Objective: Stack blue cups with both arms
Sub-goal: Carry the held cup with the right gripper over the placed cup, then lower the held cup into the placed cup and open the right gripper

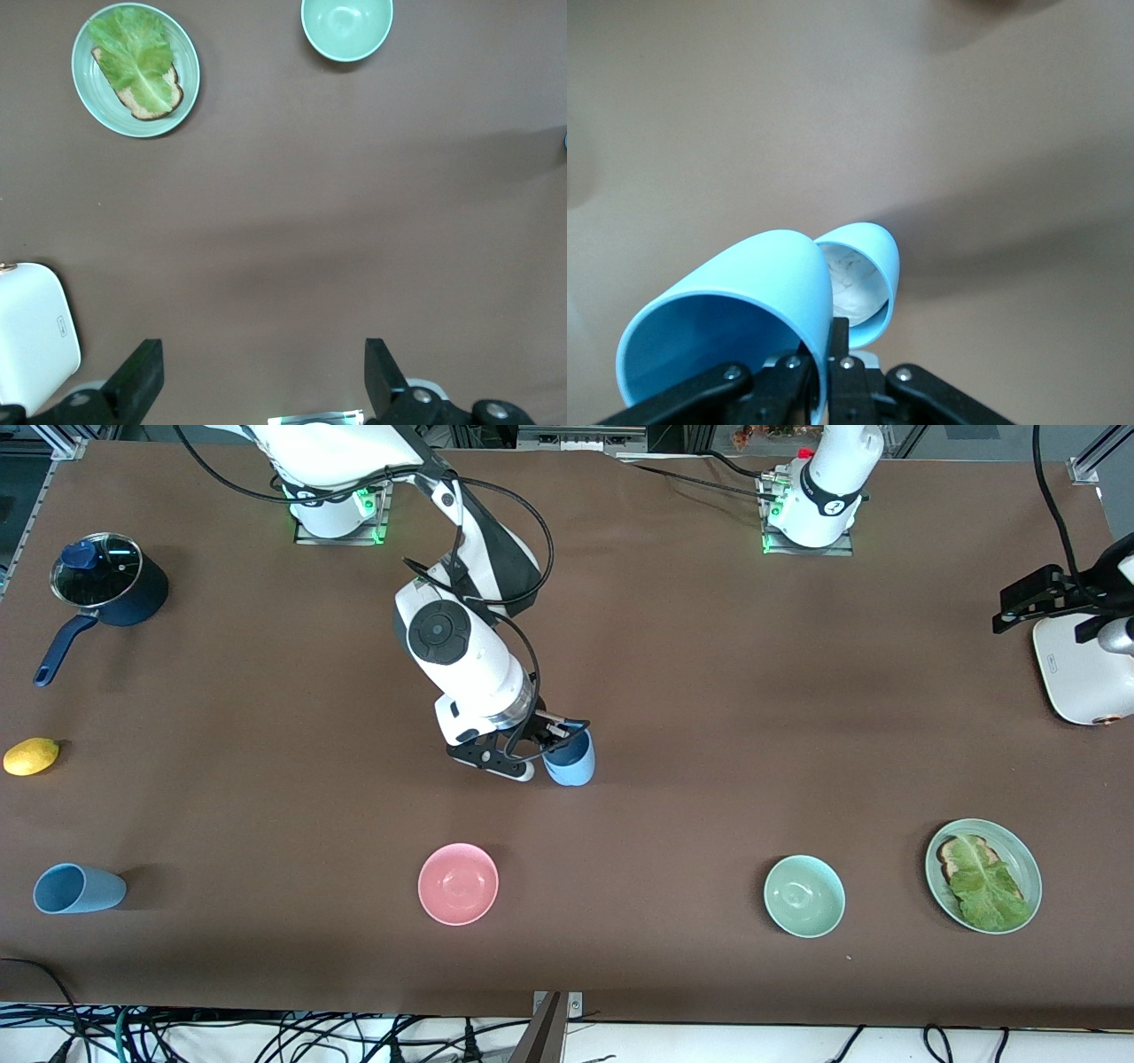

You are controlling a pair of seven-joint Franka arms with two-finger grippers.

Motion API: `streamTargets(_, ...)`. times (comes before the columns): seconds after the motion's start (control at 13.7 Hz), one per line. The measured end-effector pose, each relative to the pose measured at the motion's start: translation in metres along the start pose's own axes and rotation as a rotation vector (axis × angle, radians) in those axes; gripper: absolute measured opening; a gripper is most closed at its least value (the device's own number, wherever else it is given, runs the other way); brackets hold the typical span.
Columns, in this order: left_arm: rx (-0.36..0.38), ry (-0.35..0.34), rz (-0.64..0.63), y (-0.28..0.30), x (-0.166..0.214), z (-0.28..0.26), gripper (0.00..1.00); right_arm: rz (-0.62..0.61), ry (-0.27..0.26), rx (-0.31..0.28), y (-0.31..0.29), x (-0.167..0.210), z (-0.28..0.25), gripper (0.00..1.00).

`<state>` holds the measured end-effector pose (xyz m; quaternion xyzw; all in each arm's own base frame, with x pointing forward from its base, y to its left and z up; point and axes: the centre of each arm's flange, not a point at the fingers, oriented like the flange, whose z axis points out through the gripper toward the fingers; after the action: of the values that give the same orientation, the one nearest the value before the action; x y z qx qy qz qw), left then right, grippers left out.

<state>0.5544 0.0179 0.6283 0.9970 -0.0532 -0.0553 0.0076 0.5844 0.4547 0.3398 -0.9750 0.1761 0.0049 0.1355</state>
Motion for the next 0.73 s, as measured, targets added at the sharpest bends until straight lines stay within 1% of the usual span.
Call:
streamTargets(0.22, -0.002, -0.025, 0.016, 0.009, -0.002, 0.003, 1.00, -0.019, 0.015, -0.018, 0.001, 0.000, 0.003, 0.05)
streamTargets(0.44, -0.003, -0.043, 0.030, 0.020, -0.004, 0.003, 1.00, -0.024, 0.019, -0.024, 0.001, 0.000, 0.003, 0.05)
streamTargets(0.51, -0.002, -0.044, 0.022, 0.021, -0.004, 0.003, 1.00, -0.024, 0.015, -0.031, 0.002, 0.000, 0.004, 0.05)
streamTargets(0.73, 0.000, -0.046, -0.038, 0.026, -0.004, 0.004, 1.00, -0.030, -0.010, -0.078, 0.007, -0.003, 0.011, 0.05)
